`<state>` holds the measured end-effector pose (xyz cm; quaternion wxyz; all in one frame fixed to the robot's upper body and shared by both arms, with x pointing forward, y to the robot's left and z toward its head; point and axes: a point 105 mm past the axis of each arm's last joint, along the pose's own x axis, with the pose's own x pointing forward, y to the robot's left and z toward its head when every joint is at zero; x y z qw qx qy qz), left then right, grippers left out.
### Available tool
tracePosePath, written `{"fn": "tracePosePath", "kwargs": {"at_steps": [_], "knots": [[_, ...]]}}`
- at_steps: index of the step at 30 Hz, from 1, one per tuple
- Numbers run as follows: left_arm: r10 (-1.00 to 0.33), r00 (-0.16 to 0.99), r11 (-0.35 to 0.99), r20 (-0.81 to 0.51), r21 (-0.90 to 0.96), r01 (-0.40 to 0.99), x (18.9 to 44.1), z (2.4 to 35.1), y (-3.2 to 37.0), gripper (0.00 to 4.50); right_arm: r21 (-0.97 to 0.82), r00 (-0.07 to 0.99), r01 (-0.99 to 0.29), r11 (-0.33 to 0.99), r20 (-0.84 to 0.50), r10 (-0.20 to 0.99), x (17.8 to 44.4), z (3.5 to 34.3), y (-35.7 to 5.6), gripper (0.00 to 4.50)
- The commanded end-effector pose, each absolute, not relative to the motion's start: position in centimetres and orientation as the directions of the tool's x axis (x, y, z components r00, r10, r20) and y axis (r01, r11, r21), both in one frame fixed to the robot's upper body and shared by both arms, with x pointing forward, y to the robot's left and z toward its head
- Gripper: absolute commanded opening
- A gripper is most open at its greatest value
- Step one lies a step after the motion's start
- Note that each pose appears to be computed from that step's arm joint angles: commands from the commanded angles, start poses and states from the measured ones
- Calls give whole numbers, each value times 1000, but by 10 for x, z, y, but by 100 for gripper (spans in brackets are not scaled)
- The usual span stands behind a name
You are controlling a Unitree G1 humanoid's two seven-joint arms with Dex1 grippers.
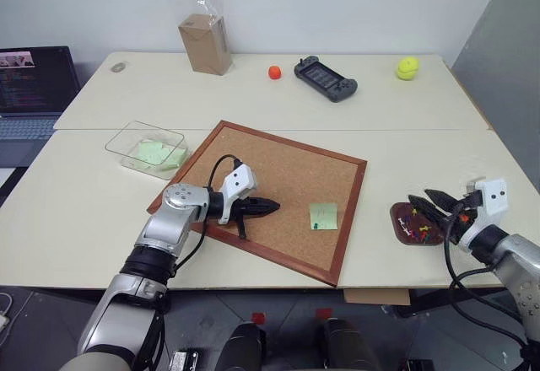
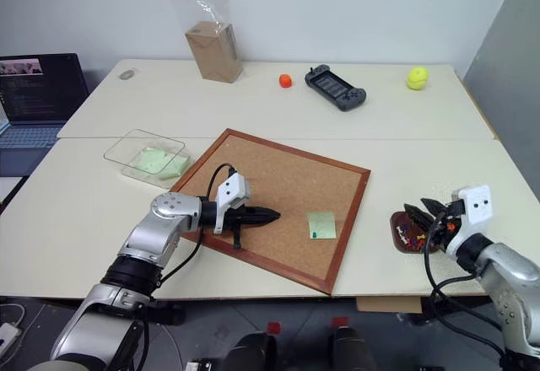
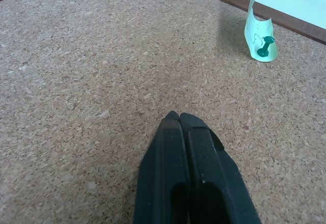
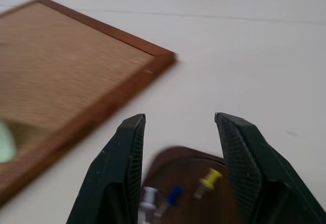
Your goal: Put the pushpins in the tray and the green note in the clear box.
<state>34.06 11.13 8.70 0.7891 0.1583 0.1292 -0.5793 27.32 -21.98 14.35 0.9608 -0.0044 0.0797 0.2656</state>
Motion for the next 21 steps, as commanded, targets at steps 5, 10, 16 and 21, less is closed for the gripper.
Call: {"fn": "tracePosePath", "kwargs": {"at_steps": [5,10,16,21], "knots": [[-866,295,272,-404,114,955,343,88,111,0,39,554,-816,577,-232,799,234,149,-146,230],[-866,294,270,-405,116,956,343,89,110,0,-7,513,-851,526,-231,827,244,143,-124,230],[-864,297,271,-408,120,955,343,90,112,0,-53,497,-864,500,-241,834,261,127,-111,230],[-859,301,276,-415,120,954,341,89,115,0,-49,458,-886,461,-238,856,265,118,-100,230]]}}
